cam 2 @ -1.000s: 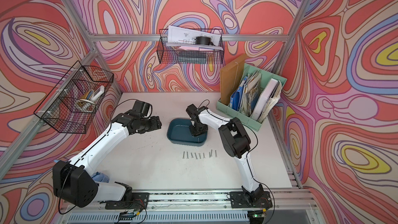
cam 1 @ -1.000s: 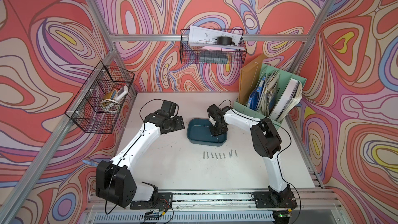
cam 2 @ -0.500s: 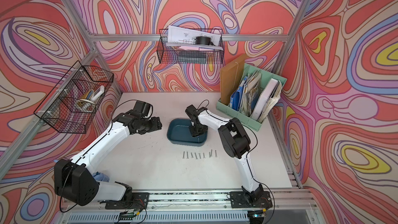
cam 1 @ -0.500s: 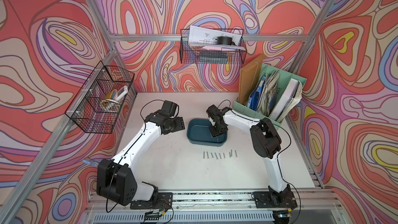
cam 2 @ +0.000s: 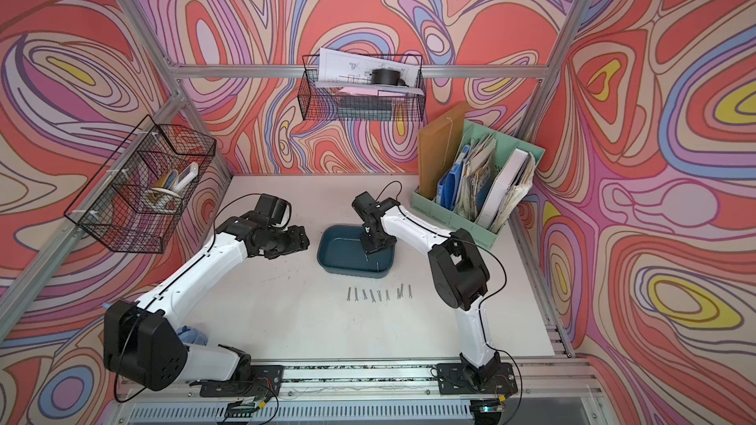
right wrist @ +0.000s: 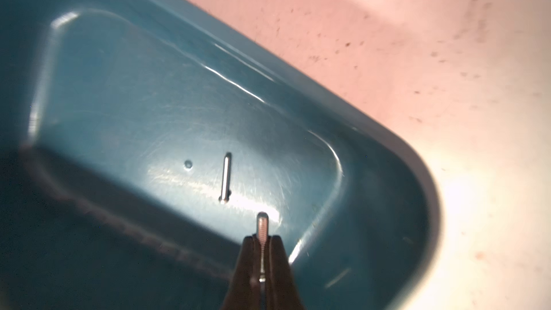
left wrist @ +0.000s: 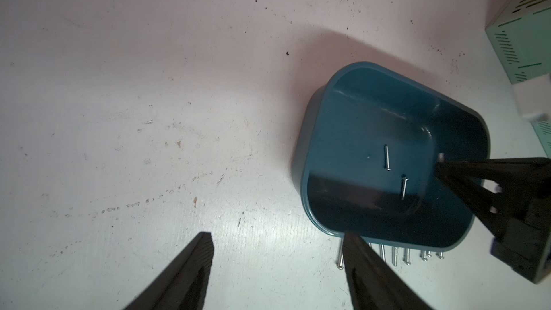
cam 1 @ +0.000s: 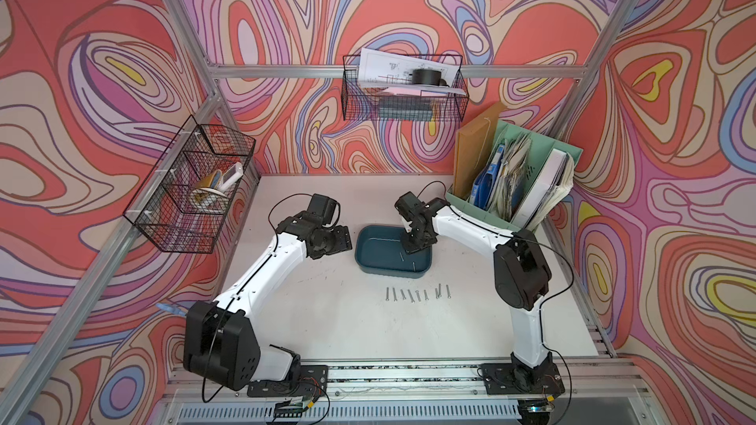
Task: Take out the screws from the storage box
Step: Pick up the screw from the storage box, then place the screw at the center of the board.
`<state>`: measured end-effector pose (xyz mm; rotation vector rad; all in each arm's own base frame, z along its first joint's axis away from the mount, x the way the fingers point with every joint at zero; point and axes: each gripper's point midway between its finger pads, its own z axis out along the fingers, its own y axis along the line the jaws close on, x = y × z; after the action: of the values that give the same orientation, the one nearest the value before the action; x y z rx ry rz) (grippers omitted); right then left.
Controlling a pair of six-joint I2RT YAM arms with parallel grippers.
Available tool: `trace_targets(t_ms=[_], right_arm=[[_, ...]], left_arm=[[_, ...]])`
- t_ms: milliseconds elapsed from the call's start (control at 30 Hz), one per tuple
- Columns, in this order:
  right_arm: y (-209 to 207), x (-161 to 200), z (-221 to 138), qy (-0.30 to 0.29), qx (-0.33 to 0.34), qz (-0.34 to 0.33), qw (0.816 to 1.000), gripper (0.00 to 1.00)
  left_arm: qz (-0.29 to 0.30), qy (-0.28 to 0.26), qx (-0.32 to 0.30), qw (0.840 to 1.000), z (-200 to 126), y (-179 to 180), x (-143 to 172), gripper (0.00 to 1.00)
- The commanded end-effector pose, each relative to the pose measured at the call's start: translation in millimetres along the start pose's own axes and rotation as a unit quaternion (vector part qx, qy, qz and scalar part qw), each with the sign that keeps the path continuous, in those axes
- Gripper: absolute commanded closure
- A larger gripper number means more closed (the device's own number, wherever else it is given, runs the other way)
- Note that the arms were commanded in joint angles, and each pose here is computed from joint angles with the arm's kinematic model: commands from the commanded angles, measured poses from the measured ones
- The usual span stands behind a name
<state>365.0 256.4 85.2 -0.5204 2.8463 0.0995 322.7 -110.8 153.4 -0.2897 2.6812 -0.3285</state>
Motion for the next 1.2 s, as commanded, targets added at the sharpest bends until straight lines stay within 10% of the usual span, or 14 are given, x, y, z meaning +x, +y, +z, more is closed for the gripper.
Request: trace_targets(t_ms=[0,400,767,1167], right_arm=[[-7.3,7.7,-22.4,-0.013,0.013,0.024,1.000,0.97],[-45.5,79.2,-70.0,-0.021,0.059,0.097,0.993,0.95],[-63.7,167.9,-20.3,0.035,0.050,0.206,0.977,0.94],[-73.0,164.7,13.5,0.053,0.057,0.206,0.975,0.92]], left_arm=[[-0.009,-0.001,0.007,1.000,-6.7,2.2,6.2,0.26],[-0.017,-0.002,0.034,0.999,-1.3,-0.1,16.7,0.26],[-0.018,-0.006,0.042,0.999,-3.7,-1.1,18.3,0.26],[-0.018,-0.005,0.040,0.999,-4.0,0.6,20.9,0.26]])
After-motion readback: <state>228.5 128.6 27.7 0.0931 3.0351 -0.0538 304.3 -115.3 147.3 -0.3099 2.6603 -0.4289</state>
